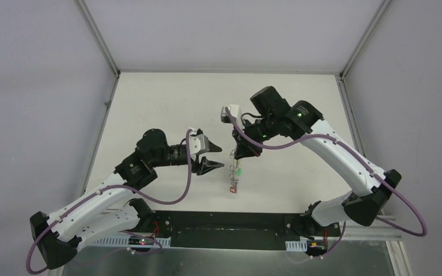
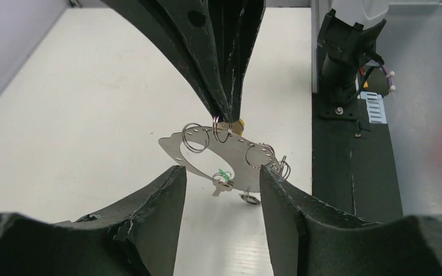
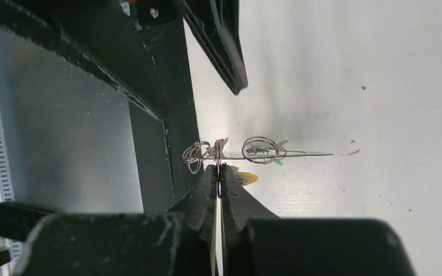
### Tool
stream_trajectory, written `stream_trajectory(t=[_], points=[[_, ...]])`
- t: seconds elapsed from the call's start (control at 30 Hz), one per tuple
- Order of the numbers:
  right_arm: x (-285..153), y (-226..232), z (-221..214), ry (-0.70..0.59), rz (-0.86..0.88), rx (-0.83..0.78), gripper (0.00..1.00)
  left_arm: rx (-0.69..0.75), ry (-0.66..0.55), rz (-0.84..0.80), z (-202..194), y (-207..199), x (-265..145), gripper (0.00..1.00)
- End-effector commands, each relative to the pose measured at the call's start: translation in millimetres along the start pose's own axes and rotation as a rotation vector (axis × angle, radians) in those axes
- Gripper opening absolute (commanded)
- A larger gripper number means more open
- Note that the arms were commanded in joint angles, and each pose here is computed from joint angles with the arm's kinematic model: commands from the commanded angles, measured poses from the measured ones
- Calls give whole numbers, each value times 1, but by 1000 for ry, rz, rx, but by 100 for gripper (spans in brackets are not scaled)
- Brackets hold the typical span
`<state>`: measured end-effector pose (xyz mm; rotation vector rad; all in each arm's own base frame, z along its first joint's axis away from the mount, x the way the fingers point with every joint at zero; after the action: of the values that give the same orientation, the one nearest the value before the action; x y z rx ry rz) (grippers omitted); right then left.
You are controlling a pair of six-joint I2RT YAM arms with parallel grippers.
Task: Put the keys on the keyring
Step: Adjust the key on the keyring.
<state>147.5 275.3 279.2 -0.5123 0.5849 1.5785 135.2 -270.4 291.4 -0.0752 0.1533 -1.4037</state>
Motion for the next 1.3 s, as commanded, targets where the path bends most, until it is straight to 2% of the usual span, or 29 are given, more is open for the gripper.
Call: stream_trajectory(t=[0.0, 0.2, 0.33, 0.57, 0.7, 1.03, 1.27], points=[[-4, 6, -18, 196, 8, 34, 0, -57, 29, -47, 2, -6, 9, 50], [4, 7, -28, 293, 17, 44, 0, -130, -5, -79, -8, 0, 27, 46], [7, 7, -27, 285, 20, 37, 0, -142, -45, -129, -14, -2, 35, 36], [10, 6, -25, 266, 16, 28, 0, -155, -14, -162, -25, -6, 40, 36], [11, 5, -25, 257, 13, 25, 0, -152, -16, -167, -28, -7, 41, 29], [12, 6, -23, 242, 16, 24, 0, -141, 16, -183, -40, -10, 48, 25], [11, 7, -23, 234, 15, 20, 0, -104, 15, -171, -42, -7, 48, 3]])
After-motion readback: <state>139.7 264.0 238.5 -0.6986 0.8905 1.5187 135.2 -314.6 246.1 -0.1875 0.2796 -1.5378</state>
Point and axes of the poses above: each gripper's point midway between its finger pads, its own x axis out along the fingers, its own y axis along the line the jaws close on, z = x × y, the point moved 1 cm from there along -x, back along the fingers, and after that the axes turned 13 degrees about -x, right-handed, at the moved point
